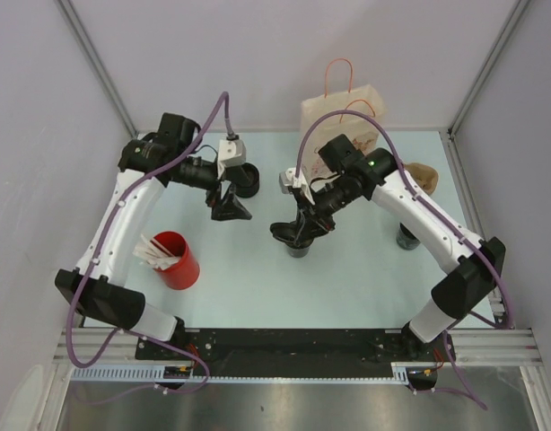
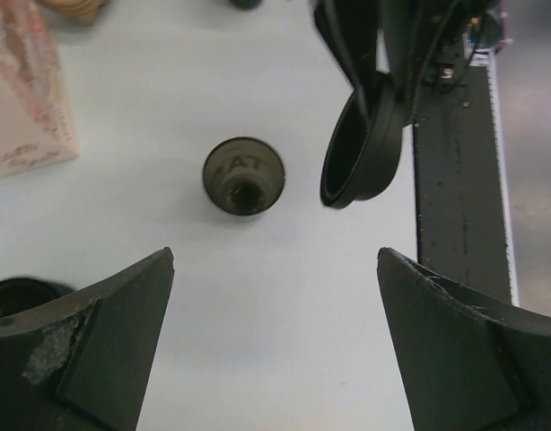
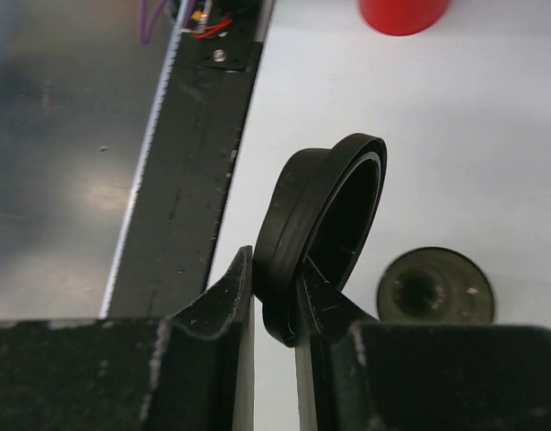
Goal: Pack the takeout coffee
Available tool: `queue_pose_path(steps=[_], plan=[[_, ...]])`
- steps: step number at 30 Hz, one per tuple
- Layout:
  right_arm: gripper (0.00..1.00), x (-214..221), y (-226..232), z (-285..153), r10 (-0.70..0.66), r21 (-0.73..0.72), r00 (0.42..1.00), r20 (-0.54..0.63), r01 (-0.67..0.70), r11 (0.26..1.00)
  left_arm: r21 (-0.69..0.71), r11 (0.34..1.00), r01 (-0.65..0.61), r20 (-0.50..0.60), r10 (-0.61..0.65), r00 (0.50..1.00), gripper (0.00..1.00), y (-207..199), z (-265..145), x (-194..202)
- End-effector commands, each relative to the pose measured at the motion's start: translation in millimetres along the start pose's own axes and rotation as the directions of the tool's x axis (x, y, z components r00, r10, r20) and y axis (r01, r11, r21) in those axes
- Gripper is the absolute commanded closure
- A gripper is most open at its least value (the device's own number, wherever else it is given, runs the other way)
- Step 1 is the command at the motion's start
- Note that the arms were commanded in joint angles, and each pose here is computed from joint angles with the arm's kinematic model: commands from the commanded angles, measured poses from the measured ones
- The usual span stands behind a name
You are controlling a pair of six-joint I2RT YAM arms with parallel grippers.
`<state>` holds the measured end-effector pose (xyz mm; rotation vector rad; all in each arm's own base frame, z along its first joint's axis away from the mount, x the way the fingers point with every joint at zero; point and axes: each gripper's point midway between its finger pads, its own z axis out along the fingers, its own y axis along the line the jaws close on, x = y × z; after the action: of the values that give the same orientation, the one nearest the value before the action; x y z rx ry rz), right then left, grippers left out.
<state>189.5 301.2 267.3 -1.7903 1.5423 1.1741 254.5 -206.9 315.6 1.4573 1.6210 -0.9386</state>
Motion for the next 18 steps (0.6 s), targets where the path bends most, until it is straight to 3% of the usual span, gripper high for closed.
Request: queue_pose_path(steps=[1, 4, 10, 18], plan=[[1.0, -11, 23, 0, 0.021, -0.128, 0.998, 0.062, -0.013, 0.992, 0.19, 0.979, -0.07, 0.063, 0.059, 0.996, 0.0, -36, 23, -7], [1.0, -11, 25, 2, 0.035, -0.155, 0.997, 0.072, -0.023, 0.988, 0.285, 0.956, -0.066, 0.051, 0.054, 0.997, 0.02, -56, 41, -5], [1.0, -5, 26, 7, 0.059, -0.184, 0.995, 0.075, -0.045, 0.982, 0.323, 0.945, -0.047, 0.056, 0.031, 0.998, 0.08, -61, 59, -2], [1.0, -1, 23, 10, 0.07, -0.189, 0.995, 0.069, -0.055, 0.98, 0.333, 0.943, 0.007, 0.029, -0.018, 0.999, 0.32, -55, 70, 5]])
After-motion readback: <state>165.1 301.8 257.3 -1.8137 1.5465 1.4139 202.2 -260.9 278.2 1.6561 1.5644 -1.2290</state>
